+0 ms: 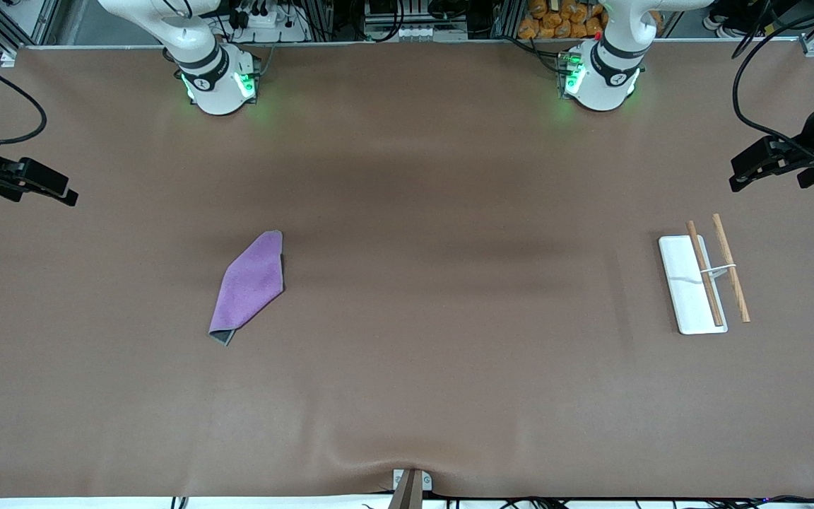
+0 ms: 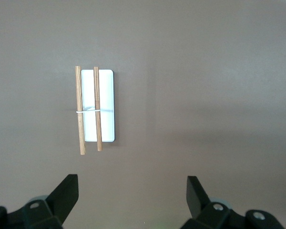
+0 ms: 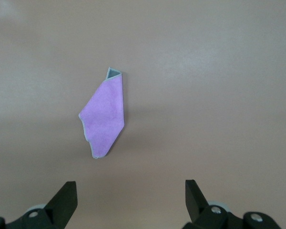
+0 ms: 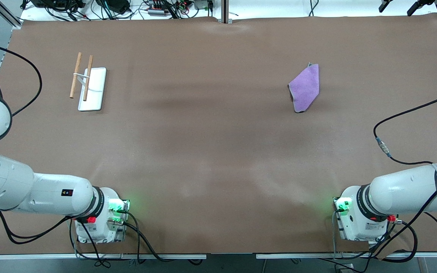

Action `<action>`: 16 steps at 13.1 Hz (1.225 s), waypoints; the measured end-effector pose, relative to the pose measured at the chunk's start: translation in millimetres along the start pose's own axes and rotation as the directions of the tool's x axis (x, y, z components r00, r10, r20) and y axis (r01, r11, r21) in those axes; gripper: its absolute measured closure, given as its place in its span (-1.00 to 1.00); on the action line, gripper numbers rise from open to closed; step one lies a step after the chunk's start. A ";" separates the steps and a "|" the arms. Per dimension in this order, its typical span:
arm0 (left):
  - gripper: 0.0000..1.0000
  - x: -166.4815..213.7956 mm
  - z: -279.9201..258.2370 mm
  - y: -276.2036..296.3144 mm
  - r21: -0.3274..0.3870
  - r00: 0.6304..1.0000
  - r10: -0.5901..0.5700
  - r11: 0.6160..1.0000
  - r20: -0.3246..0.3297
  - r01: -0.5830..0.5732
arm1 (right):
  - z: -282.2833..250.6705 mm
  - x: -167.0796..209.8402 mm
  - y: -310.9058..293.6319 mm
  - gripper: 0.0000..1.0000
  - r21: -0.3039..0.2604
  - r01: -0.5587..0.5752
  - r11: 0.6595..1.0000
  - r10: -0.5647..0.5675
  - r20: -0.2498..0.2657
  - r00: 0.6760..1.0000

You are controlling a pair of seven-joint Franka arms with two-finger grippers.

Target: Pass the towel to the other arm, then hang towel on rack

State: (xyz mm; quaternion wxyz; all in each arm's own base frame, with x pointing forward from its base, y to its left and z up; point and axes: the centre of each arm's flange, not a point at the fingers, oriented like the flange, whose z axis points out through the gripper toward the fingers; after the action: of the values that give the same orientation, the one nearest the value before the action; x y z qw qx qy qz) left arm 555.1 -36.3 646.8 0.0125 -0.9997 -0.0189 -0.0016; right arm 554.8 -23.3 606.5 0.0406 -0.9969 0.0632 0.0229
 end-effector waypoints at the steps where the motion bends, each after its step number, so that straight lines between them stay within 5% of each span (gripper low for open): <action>1: -1.00 0.0 0.0 0.1 0.000 1.000 0.000 1.000 0.000 0.000 | 4.0 0.6 -1.5 -1.00 -0.002 0.002 1.000 -0.002 0.013 1.000; 6: -1.00 0.0 0.0 0.6 -0.003 1.000 0.002 1.000 0.000 -0.002 | 36.5 13.3 -15.7 -1.00 -0.004 0.021 1.000 -0.021 0.069 0.997; 9: -1.00 0.0 0.6 0.7 -0.003 1.000 0.002 1.000 0.002 -0.002 | 91.9 39.8 -24.4 -1.00 0.016 0.017 1.000 -0.019 0.122 0.992; 16: -1.00 2.0 5.8 2.3 -0.003 1.000 0.004 1.000 0.011 -0.004 | 244.8 63.2 -45.9 -1.00 -0.001 0.080 0.997 -0.078 0.151 0.985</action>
State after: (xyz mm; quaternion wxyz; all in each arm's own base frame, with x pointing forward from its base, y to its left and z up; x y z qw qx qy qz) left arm 557.1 -38.4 640.9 0.0111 -0.9998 -0.0168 0.0041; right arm 613.4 34.8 363.1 0.0427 -0.9942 0.0203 0.0970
